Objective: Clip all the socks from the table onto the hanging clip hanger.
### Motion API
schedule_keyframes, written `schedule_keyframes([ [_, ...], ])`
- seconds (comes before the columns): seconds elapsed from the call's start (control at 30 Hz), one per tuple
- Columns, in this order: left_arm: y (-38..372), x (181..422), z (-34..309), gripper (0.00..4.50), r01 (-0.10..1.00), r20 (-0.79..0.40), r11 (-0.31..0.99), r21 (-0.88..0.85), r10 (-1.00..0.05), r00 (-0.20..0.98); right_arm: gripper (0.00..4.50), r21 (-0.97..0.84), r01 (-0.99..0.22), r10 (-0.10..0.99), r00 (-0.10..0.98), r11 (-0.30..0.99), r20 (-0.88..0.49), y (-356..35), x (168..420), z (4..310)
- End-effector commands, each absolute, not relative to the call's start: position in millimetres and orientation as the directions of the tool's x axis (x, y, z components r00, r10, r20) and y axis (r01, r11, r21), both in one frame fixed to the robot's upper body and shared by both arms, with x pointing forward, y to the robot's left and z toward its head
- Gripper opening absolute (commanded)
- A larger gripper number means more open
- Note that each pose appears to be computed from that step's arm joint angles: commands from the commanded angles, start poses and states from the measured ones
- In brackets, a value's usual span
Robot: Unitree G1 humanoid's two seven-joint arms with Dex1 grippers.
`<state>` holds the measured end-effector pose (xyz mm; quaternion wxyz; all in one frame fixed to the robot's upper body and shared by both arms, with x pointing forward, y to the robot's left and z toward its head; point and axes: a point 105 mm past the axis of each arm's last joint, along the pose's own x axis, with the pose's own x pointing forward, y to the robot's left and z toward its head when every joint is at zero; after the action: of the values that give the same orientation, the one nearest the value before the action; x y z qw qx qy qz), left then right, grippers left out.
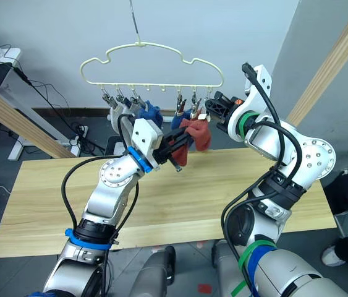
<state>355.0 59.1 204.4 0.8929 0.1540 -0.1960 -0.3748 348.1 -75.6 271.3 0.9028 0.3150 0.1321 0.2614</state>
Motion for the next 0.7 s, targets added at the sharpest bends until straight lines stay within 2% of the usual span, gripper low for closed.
schedule_keyframes([
  [0.03,58,350,219,0.0,0.596,0.305,0.686,0.418,-0.723,0.62,0.03,0.629,-0.41,0.565,0.823,0.66,-0.055,-75,344,274],
  [0.23,59,343,228,0.0,0.608,0.358,0.692,0.389,-0.722,0.593,0.03,0.631,-0.405,0.559,0.827,0.662,-0.055,-77,345,275],
  [0.4,59,341,225,0.0,0.611,0.342,0.676,0.411,-0.736,0.584,0.03,0.653,-0.385,0.542,0.839,0.652,-0.047,-79,348,277],
  [0.7,52,339,216,0.0,0.611,0.31,0.65,0.452,-0.756,0.576,0.03,0.665,-0.424,0.581,0.813,0.614,-0.018,-69,344,285],
])
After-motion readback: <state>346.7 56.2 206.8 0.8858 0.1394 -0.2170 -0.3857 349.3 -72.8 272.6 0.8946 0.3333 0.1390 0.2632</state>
